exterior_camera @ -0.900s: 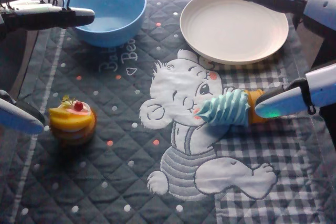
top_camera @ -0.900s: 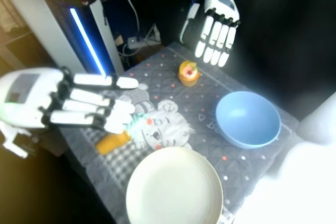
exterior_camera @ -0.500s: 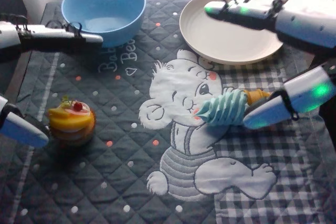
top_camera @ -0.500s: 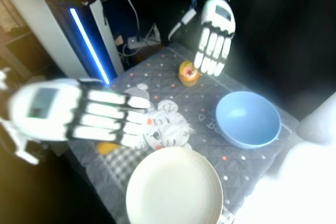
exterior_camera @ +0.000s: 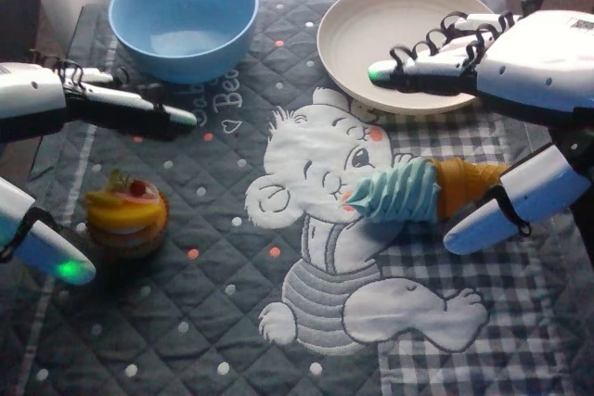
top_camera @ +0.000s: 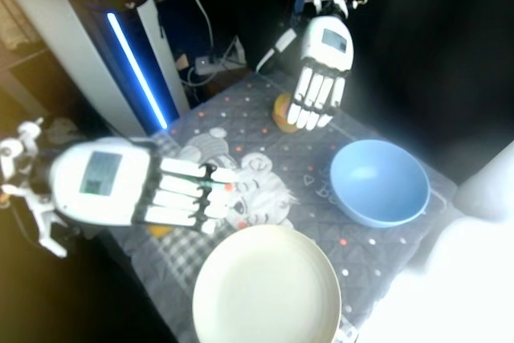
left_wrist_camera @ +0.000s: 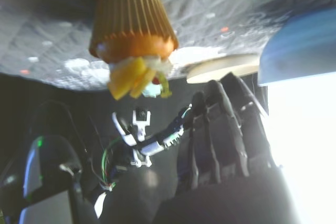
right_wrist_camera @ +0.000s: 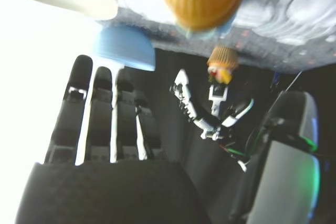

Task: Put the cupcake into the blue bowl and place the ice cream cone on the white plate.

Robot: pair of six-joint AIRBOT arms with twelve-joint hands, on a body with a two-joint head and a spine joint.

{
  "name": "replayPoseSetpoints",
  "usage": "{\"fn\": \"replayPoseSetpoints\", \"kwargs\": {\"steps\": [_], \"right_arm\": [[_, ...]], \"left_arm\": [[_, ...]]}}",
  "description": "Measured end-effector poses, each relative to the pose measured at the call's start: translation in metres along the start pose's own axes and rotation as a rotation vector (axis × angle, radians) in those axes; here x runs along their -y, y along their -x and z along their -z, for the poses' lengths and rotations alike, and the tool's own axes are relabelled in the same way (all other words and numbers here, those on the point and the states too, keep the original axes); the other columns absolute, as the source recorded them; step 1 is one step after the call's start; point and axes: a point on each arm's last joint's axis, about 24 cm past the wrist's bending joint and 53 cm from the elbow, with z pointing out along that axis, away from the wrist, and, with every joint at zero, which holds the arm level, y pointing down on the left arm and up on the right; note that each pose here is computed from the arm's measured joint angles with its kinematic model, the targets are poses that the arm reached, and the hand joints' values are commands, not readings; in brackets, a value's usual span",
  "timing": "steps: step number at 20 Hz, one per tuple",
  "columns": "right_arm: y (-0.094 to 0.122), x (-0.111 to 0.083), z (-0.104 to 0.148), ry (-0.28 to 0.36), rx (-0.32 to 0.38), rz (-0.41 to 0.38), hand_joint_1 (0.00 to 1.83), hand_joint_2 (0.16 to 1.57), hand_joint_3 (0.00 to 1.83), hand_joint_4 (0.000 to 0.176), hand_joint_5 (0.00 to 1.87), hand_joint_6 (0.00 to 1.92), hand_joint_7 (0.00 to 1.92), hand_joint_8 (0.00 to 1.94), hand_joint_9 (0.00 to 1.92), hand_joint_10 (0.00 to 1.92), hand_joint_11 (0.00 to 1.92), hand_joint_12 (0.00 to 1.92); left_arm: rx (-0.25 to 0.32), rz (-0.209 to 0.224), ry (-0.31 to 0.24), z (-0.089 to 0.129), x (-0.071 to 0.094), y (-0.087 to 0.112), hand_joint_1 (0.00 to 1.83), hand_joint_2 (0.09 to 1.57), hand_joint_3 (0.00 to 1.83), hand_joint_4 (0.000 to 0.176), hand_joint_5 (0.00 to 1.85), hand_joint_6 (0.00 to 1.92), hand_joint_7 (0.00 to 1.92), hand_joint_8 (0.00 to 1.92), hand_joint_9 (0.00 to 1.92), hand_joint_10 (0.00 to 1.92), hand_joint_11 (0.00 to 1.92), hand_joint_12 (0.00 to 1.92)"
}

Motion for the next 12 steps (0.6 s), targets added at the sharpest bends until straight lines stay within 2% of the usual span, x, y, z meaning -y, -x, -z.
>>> {"fn": "replayPoseSetpoints", "kwargs": {"steps": [3,4,5,7,10,12], "right_arm": [[-0.008,0.001,-0.002,-0.006,-0.029,0.010,0.63,0.64,0.00,0.000,0.27,0.00,0.43,0.00,0.42,0.02,0.12,1.04],[-0.010,0.002,-0.002,-0.012,-0.036,0.014,0.61,0.66,0.00,0.000,0.33,0.00,0.46,0.00,0.45,0.00,0.18,0.95],[-0.011,0.003,-0.003,-0.014,-0.039,0.013,0.61,0.66,0.00,0.000,0.33,0.00,0.46,0.00,0.45,0.00,0.18,0.95],[-0.015,0.006,-0.006,-0.022,-0.048,0.013,0.59,0.66,0.00,0.000,0.37,0.00,0.48,0.00,0.46,0.00,0.23,0.84],[-0.019,0.005,-0.011,-0.017,-0.055,0.004,0.62,0.67,0.00,0.000,0.38,0.00,0.47,0.00,0.43,0.00,0.21,0.81],[-0.020,0.009,-0.012,-0.026,-0.058,0.003,0.61,0.68,0.00,0.000,0.38,0.00,0.46,0.00,0.42,0.00,0.17,0.87]], "left_arm": [[-0.027,-0.010,0.005,-0.005,-0.001,-0.009,0.70,0.70,0.00,0.000,0.40,0.00,0.52,0.00,0.57,0.00,0.23,0.93],[-0.029,-0.009,0.005,-0.007,-0.001,-0.010,0.70,0.70,0.00,0.000,0.41,0.00,0.50,0.00,0.56,0.00,0.17,1.02],[-0.033,-0.011,0.004,-0.007,-0.001,-0.011,0.70,0.70,0.00,0.000,0.41,0.00,0.50,0.00,0.56,0.00,0.17,1.02],[-0.038,-0.008,0.009,-0.009,-0.003,-0.014,0.72,0.70,0.00,0.000,0.39,0.00,0.50,0.00,0.56,0.01,0.20,1.05],[-0.058,0.001,0.023,-0.011,-0.009,-0.023,0.71,0.70,0.00,0.000,0.42,0.01,0.51,0.01,0.57,0.01,0.20,1.04],[-0.061,0.002,0.030,-0.012,-0.011,-0.024,0.73,0.71,0.00,0.000,0.44,0.01,0.51,0.00,0.54,0.00,0.19,1.03]]}}
